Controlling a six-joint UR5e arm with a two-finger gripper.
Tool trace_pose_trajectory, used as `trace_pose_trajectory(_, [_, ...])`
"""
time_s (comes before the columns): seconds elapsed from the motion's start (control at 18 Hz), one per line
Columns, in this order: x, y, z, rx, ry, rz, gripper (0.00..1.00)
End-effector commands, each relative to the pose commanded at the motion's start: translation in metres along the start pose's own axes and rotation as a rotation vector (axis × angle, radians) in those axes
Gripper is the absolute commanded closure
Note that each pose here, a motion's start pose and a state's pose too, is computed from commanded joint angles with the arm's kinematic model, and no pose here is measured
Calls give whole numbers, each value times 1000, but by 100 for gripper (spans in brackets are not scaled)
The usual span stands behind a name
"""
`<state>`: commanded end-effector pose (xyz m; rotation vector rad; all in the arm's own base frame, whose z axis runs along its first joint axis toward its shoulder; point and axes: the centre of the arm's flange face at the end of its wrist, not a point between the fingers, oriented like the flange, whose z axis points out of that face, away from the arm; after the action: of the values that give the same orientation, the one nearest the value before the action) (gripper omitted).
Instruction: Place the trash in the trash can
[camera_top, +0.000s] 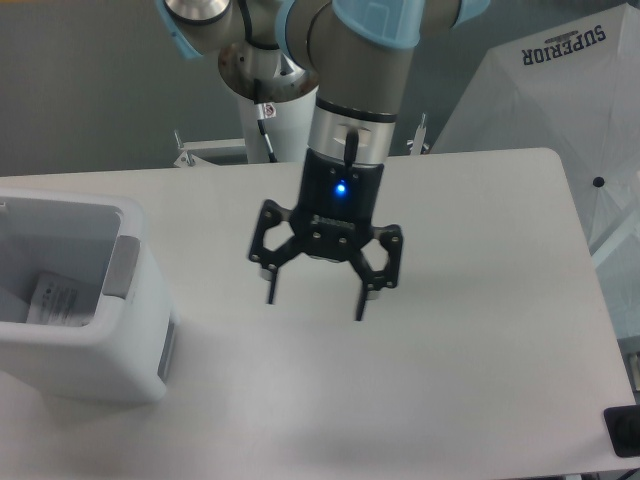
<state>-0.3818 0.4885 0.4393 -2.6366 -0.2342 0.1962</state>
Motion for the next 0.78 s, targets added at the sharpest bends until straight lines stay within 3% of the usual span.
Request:
trace_pose_trajectory(0.17, [-8, 48, 20, -105, -8, 117, 0])
trace_pose_trajectory(0.33, [-10, 81, 30, -166, 2, 157, 0])
trace_pose_trajectory(0.56, [-20, 109, 43, -238, 4, 210, 0])
trace_pose_trajectory(0.78, [-27, 113, 42, -264, -10, 215, 0])
